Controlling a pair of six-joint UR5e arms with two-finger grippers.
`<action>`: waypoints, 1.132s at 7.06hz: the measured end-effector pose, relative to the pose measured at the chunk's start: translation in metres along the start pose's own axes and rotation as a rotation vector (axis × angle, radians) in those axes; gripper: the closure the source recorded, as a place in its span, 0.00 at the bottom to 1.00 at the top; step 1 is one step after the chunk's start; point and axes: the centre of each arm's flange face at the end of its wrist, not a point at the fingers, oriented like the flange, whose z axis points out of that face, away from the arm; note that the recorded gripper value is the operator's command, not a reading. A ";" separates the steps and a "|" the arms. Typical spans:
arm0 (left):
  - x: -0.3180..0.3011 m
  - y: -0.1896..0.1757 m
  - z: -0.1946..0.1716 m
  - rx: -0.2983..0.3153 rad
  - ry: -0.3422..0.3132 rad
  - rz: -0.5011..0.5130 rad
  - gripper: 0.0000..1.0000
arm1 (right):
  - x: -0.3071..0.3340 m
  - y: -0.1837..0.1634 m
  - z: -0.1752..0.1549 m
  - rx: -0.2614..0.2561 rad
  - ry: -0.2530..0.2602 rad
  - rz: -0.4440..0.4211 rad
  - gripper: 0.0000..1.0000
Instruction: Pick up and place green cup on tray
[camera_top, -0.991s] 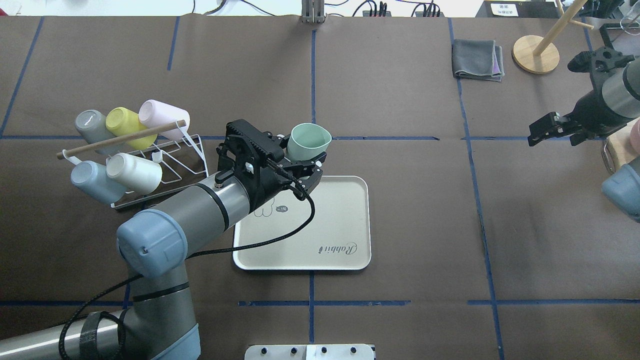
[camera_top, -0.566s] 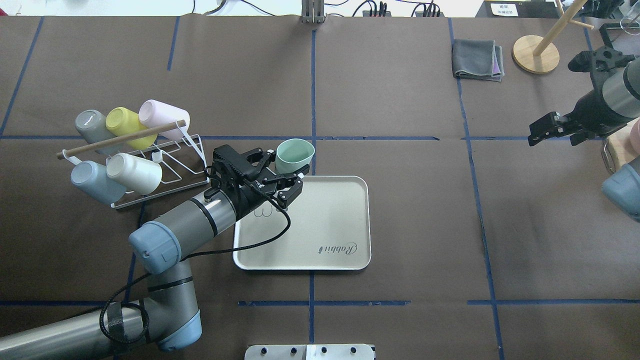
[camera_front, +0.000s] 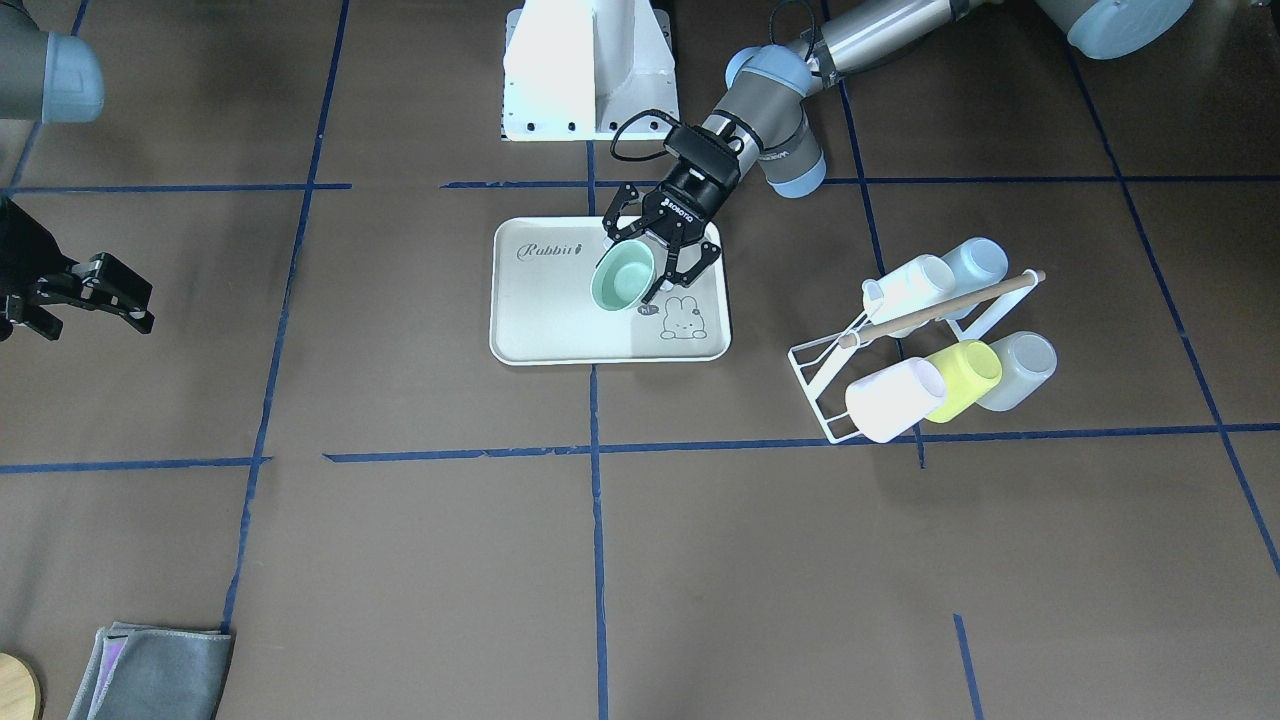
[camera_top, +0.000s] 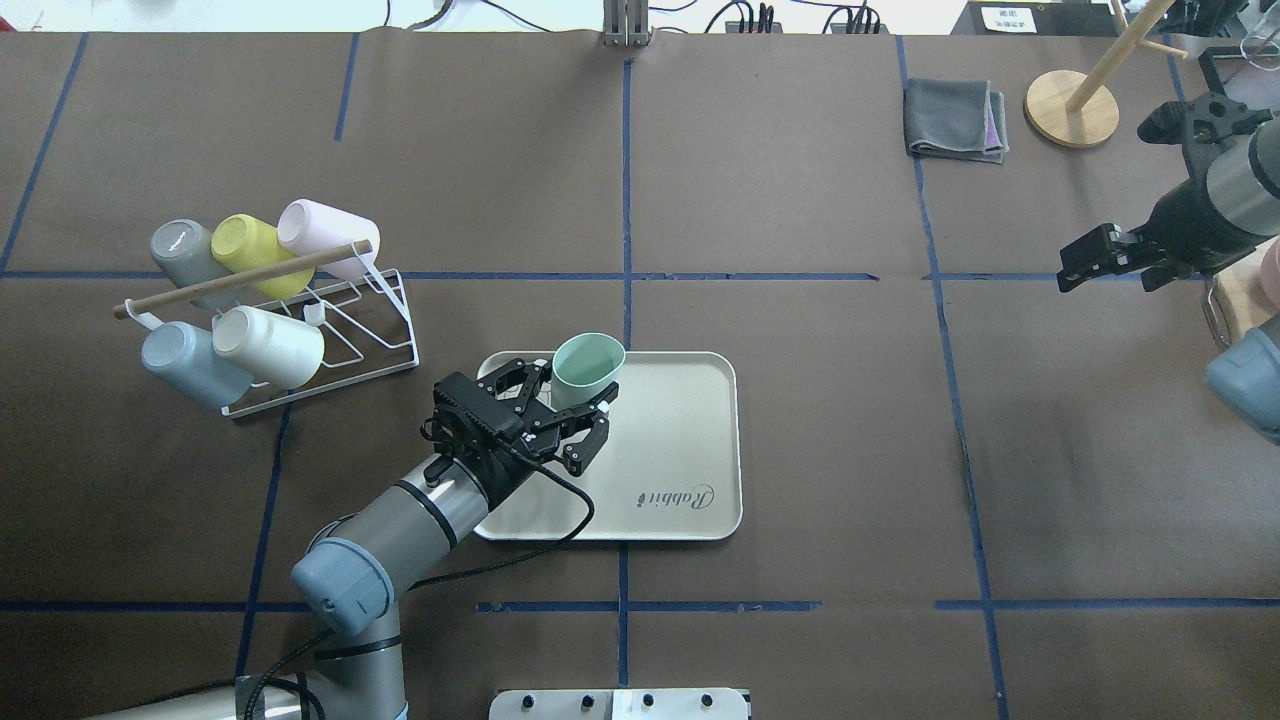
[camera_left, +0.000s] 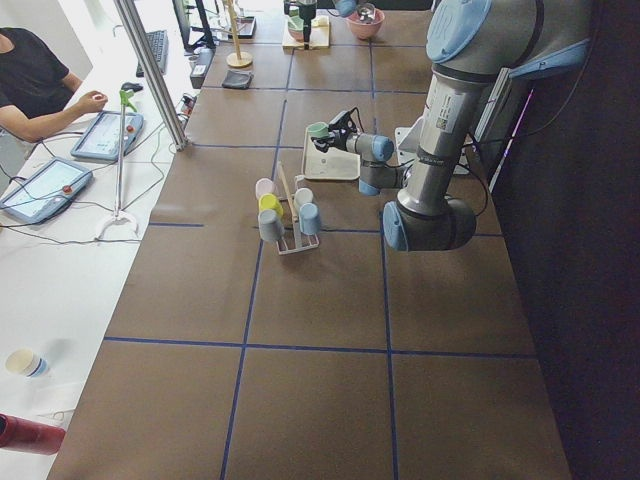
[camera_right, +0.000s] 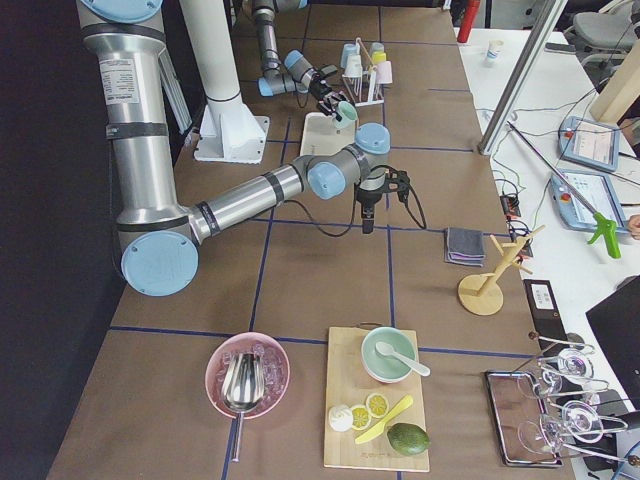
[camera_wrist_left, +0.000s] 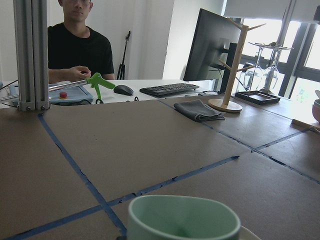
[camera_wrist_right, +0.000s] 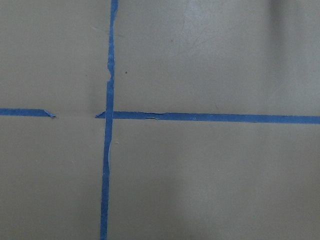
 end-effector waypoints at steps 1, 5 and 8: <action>0.003 0.002 0.001 0.001 -0.007 0.000 0.64 | 0.000 0.000 0.000 0.000 0.000 0.000 0.00; 0.010 0.002 0.006 0.000 -0.011 0.002 0.43 | 0.001 0.001 0.000 0.000 0.000 0.001 0.00; 0.008 0.007 0.008 -0.010 -0.016 0.010 0.21 | 0.001 0.001 0.000 -0.001 0.001 0.001 0.00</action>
